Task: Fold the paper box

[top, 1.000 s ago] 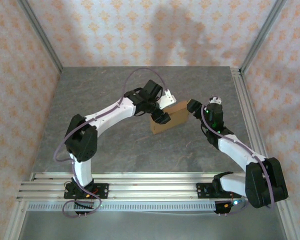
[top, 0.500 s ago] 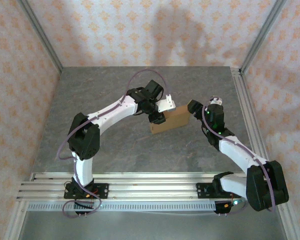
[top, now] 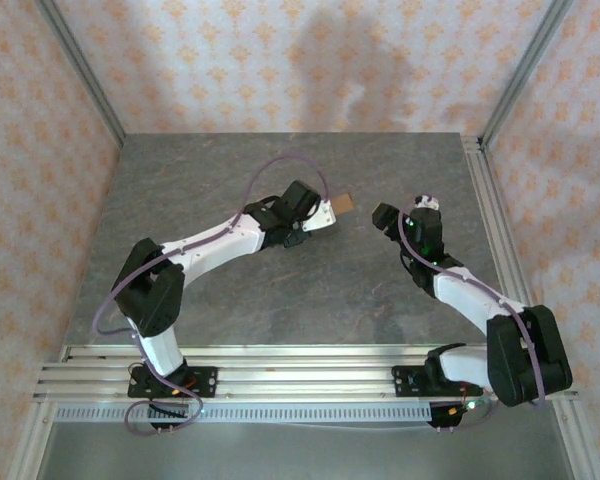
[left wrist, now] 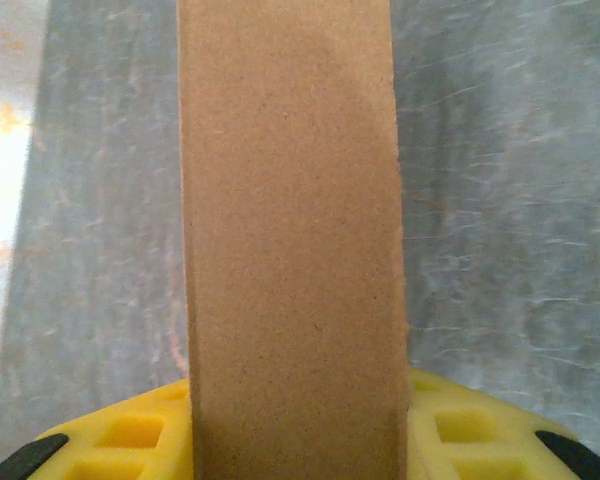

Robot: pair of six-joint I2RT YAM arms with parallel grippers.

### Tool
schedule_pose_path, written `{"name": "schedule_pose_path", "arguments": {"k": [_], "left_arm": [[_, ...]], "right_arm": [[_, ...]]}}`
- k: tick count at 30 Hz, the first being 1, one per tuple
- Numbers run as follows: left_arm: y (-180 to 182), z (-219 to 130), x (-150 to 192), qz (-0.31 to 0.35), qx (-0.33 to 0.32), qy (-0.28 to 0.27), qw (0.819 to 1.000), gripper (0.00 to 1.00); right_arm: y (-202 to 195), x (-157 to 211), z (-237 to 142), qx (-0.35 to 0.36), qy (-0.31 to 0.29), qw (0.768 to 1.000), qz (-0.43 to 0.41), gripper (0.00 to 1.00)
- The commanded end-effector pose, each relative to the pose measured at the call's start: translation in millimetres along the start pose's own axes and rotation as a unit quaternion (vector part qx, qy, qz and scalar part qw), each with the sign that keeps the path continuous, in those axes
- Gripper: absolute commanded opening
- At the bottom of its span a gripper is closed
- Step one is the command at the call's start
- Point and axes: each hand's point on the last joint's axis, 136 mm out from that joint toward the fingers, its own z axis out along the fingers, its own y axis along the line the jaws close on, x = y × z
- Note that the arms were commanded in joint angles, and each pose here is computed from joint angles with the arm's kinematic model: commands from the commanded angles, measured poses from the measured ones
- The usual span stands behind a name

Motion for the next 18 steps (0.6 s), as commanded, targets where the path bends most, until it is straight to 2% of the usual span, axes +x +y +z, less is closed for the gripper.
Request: {"name": "schedule_pose_path", "arguments": {"k": [1,4,6,7,8,12,15,16,18], "left_arm": [[6,9,13,0.019,-0.039,0.033,0.999,0.41],[3,6,10,0.004,-0.03,0.022,0.999,0.53],[-1,4,9,-0.008,-0.014,0.019,1.0,0.71],[-3,3,9,-0.014,-0.007,0.019,1.0,0.75],[-6,3,9,-0.018,0.001,0.016,1.0,0.76],[-11,2,9,-0.055,0.018,-0.006,0.998,0.9],[-10,-3,8,-0.115,0.038,-0.045,0.992,0.95],[-8,-4,9,-0.142,0.045,-0.061,0.987,0.99],[-1,-5,15,-0.195,0.057,-0.085,0.976,1.0]], "right_arm": [[8,-8,0,-0.017,-0.014,1.0,-0.001,0.8],[11,-9,1,-0.022,-0.011,1.0,-0.006,0.81],[12,-9,2,-0.024,-0.009,1.0,-0.009,0.81],[13,-10,3,-0.024,-0.009,1.0,-0.01,0.81],[13,-10,3,-0.024,-0.009,1.0,-0.011,0.81],[16,-13,6,-0.027,-0.01,0.999,-0.014,0.81],[20,-13,9,-0.034,-0.005,0.999,-0.023,0.82],[20,-12,10,-0.034,-0.003,0.999,-0.025,0.82],[20,-12,11,-0.035,-0.003,0.999,-0.028,0.82]]}}
